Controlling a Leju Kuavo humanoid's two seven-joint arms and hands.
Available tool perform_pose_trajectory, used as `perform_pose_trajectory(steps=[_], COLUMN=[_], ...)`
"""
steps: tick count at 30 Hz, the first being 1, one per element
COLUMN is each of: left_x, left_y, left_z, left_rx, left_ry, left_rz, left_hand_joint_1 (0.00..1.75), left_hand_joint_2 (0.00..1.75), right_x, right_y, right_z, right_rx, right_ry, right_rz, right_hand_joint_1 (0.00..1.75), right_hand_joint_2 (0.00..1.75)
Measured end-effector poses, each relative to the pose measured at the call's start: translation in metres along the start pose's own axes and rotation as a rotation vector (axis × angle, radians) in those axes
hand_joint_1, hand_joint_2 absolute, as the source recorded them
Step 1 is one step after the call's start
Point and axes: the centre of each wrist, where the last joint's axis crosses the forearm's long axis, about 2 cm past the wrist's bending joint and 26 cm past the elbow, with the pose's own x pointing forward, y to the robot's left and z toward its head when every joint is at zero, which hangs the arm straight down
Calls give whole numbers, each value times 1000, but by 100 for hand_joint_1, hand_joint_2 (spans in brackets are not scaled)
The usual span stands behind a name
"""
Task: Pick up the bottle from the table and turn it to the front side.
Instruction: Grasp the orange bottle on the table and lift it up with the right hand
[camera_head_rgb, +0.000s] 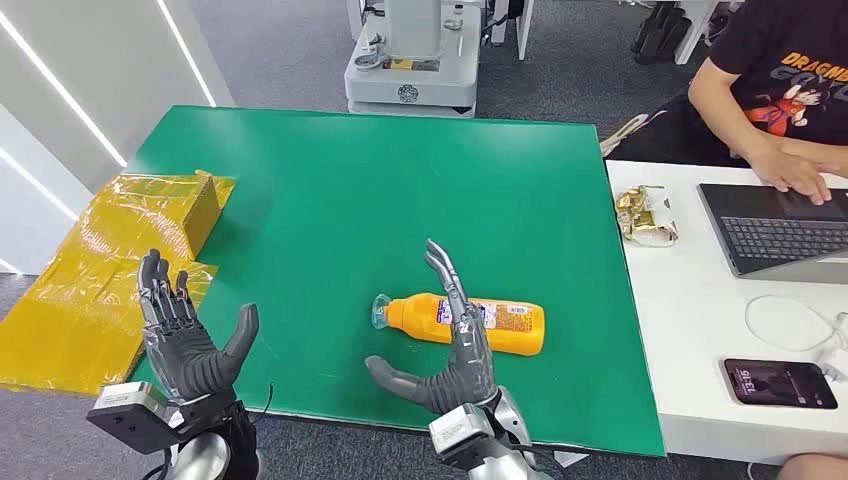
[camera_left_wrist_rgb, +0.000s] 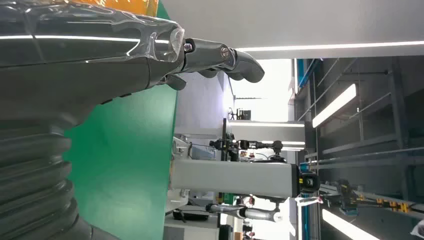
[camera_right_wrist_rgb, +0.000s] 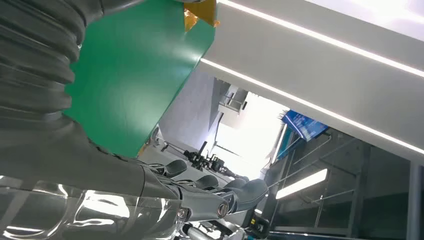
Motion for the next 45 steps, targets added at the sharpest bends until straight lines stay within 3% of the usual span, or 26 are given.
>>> perform_pose_trajectory(steps=[6, 16, 21, 27, 34, 45], left_x=[0, 2, 2, 3, 3, 2], left_y=[0, 2, 1, -1, -6, -13], left_z=[1, 4, 5, 7, 9, 10], left_rx=[5, -1, -26, -61, -90, -120], left_ry=[3, 8, 8, 12, 14, 22], left_rz=[-5, 2, 14, 38, 70, 98], left_hand_joint_1=[0, 0, 0, 0, 0, 0], left_hand_joint_2=[175, 175, 175, 175, 175, 175], right_x=[-1, -10, -16, -28, -41, -58], right_y=[-3, -39, -63, -103, -143, -163], right_z=[2, -5, -12, -25, -38, -26], right_rx=[30, 301, 545, 718, 820, 895], right_ry=[37, 192, 267, 348, 444, 598], right_rz=[55, 286, 512, 731, 815, 809], right_hand_joint_1=[0, 0, 0, 0, 0, 0], right_hand_joint_2=[175, 175, 175, 175, 175, 175])
